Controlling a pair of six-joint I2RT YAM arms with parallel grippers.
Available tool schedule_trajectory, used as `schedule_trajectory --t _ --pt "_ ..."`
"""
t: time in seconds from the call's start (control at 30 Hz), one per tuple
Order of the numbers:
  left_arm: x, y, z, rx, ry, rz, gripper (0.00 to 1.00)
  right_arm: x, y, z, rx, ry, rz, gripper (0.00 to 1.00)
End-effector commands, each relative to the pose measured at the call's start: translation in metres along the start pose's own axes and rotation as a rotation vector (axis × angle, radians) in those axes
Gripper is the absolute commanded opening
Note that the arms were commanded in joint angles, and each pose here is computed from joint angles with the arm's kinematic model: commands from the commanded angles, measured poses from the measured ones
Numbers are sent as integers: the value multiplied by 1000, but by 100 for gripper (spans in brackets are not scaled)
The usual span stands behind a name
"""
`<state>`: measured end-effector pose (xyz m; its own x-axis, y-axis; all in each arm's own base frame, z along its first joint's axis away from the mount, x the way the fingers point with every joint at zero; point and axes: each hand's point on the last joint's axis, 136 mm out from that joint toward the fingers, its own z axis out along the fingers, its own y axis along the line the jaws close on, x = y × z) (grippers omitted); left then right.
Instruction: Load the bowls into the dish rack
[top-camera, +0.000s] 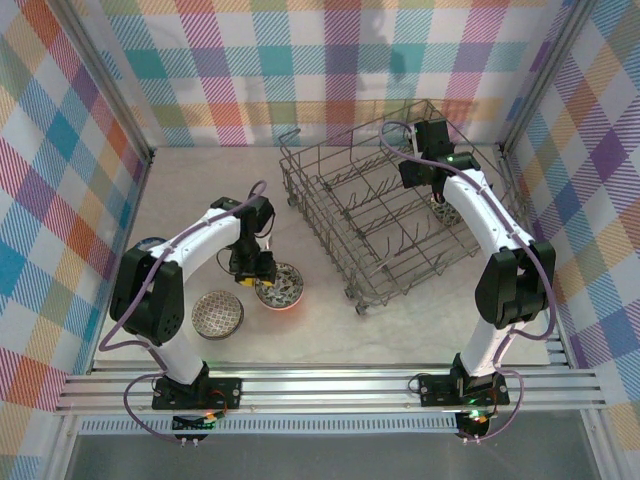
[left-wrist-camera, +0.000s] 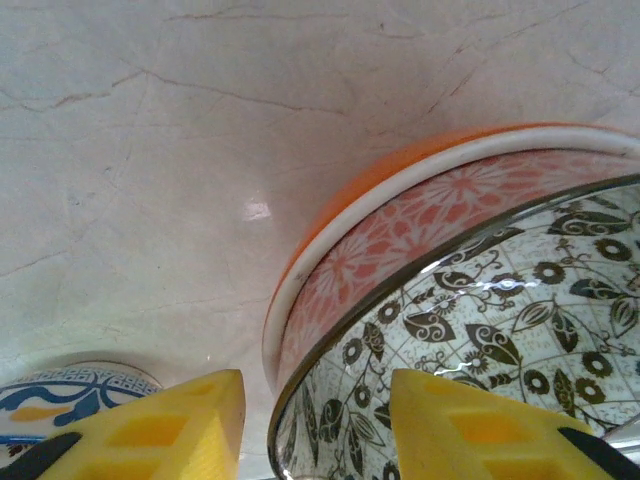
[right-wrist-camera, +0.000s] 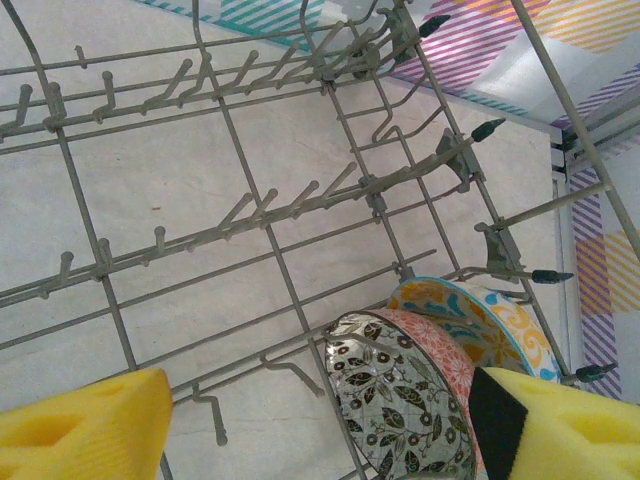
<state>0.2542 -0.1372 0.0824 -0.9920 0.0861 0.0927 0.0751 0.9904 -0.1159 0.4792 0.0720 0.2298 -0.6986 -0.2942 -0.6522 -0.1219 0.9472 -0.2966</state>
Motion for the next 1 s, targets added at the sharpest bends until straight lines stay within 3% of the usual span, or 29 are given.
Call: schedule_trajectory --t 0.0,0.23,0.67,0.97 --pt "0 -1 -1 -20 14 30 40 2 1 -8 -2 -2 11 79" --pt "1 0 2 -23 16 28 33 0 1 -7 -6 -4 14 79" --pt "-1 -4 -3 -10 8 36 12 0 3 -7 -11 -7 18 79" --pt "0 -5 -11 -7 -8 40 6 -3 4 -9 -17 -16 23 79"
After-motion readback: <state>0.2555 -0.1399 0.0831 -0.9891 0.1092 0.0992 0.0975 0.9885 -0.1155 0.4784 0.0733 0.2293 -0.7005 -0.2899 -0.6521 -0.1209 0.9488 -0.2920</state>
